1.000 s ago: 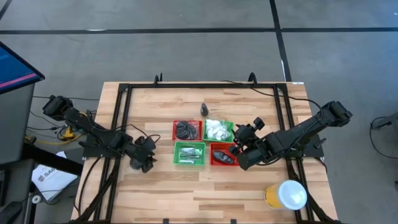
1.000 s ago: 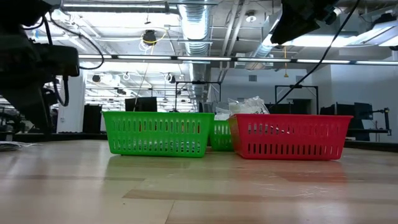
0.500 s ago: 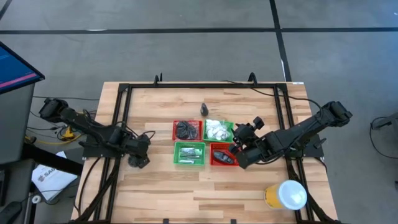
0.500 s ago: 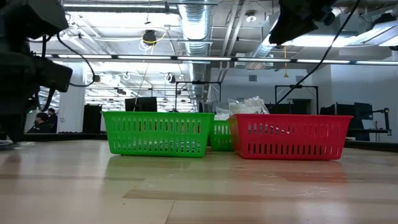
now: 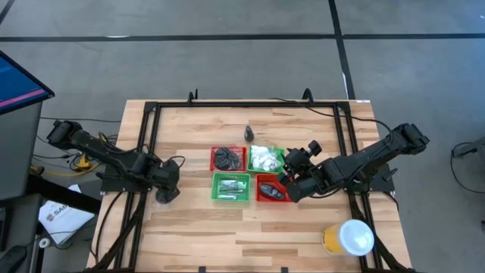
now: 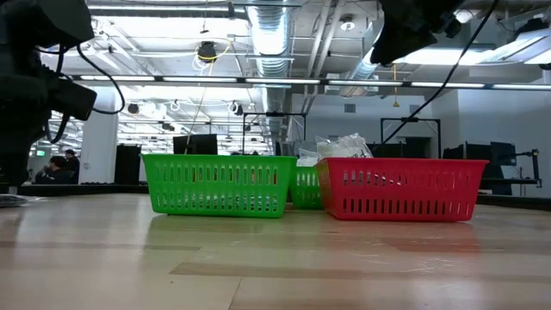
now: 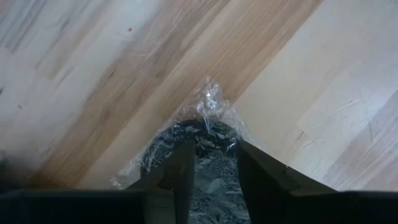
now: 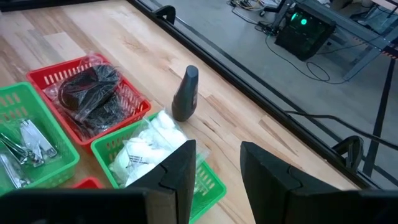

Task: Pick & Place Travel size toiletries
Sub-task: Put the black hairbrush into the left red basket

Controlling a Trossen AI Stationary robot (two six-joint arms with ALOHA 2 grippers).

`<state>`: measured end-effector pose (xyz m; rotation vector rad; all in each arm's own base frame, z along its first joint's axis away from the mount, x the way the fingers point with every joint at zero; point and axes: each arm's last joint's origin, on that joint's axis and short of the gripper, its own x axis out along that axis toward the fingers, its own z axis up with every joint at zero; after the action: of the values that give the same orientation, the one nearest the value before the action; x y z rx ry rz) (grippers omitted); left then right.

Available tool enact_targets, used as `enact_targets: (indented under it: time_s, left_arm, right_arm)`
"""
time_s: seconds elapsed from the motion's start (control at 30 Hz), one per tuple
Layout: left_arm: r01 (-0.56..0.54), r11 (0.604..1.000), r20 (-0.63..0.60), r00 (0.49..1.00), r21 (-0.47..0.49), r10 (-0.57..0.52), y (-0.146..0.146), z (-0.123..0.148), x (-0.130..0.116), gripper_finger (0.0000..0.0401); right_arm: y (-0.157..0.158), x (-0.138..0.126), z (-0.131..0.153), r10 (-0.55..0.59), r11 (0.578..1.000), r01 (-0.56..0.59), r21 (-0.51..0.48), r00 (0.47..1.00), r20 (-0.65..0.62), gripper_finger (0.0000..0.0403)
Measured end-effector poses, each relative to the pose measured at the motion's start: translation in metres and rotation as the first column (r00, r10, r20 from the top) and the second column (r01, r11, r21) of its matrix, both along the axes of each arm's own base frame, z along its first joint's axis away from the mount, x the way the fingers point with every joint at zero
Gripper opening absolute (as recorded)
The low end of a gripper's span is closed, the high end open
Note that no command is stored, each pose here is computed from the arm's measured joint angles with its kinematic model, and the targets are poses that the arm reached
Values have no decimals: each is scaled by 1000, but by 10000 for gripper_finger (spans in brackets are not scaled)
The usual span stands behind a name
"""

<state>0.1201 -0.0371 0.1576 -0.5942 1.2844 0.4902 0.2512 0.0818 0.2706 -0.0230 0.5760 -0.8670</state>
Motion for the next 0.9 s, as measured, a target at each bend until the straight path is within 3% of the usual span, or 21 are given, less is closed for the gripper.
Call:
enact_targets:
  time_s: [0.27, 0.43, 0.7, 0.8, 0.9]
  left_arm:
    - [52, 998, -25, 998, 45, -51, 0, -3, 2, 130]
    - [46, 994, -49, 998, 98, -41, 0, -8, 5, 172]
    - [52, 994, -71, 996, 96, -45, -1, -29, 10, 233]
    - [54, 993, -99, 994, 103, -44, -2, -32, 11, 229]
    - [55, 993, -116, 992, 109, -43, -2, -34, 10, 188]
  right_arm:
    - [0, 0, 0, 0, 1000, 0, 1, 1000, 2, 116]
    - [0, 0, 0, 1, 1000, -1, 4, 1000, 1, 116]
    - [0, 0, 0, 1, 1000, -1, 4, 1000, 2, 116]
    - [0, 0, 0, 2, 1000, -2, 5, 1000, 2, 116]
    - [0, 0, 0, 2, 1000, -2, 5, 1000, 2, 116]
